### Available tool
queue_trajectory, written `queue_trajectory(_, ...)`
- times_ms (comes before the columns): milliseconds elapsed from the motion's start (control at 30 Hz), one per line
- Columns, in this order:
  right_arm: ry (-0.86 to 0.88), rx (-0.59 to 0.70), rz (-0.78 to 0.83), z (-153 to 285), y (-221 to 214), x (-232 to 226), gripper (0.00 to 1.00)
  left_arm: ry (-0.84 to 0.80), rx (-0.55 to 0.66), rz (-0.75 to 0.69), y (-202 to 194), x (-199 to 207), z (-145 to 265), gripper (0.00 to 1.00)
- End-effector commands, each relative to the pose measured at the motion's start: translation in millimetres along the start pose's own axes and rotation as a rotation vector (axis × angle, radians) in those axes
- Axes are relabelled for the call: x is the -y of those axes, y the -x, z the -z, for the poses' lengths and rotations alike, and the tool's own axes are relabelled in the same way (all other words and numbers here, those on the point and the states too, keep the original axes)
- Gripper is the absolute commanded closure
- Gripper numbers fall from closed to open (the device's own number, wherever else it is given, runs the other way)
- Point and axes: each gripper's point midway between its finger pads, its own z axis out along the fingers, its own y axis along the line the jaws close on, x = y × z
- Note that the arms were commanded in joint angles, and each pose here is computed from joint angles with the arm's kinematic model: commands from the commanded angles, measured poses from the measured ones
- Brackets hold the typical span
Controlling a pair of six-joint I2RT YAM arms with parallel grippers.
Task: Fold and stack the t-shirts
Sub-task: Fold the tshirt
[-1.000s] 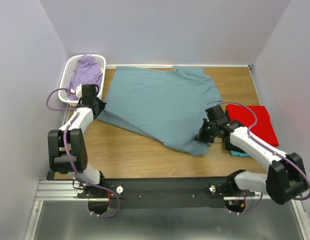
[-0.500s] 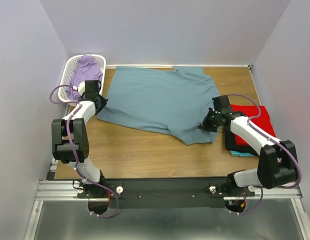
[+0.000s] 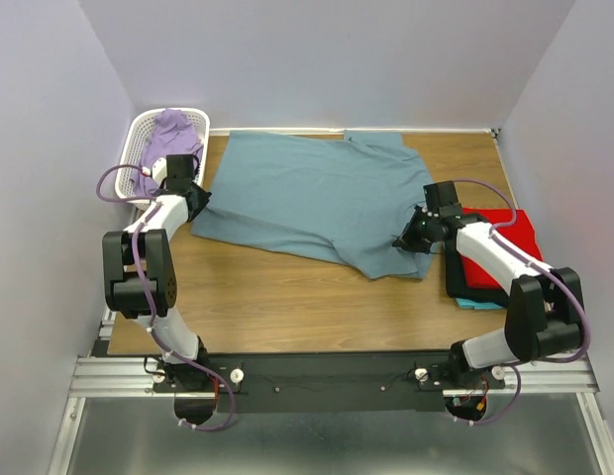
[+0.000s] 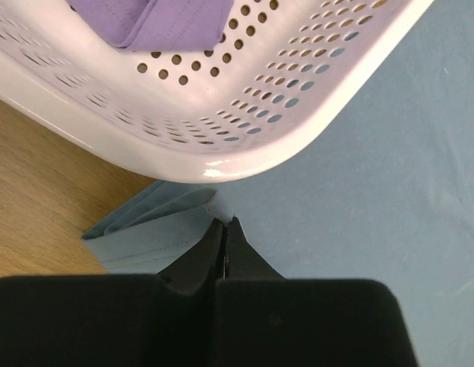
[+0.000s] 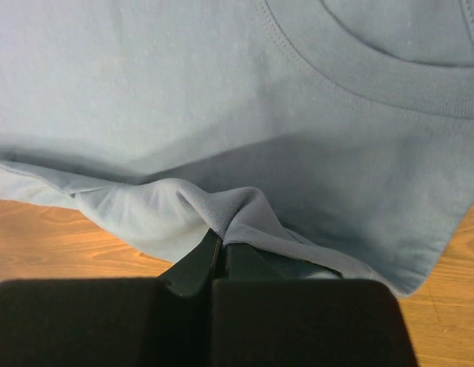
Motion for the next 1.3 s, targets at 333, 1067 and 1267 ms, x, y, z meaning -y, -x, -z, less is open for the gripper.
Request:
queue_trajectory(333,0.03,0.011,0.008,-2.8,17.7,-2.6,0.99,0.015,0.024,0.017,14.3,4.1,-15.0,1.0)
queue_trajectory(1067,0.044,0.007,0.002,-12.1,31.3,-5.9,0.99,-0.01,0.003,0.013,18.2,19.7,-31.7,1.0)
queue_trajectory(1267,0.033,0.01,0.01,-19.4,37.5,-5.8,0.99,-0.005,-0.003,0.016,16.7,20.1,-38.1,1.0)
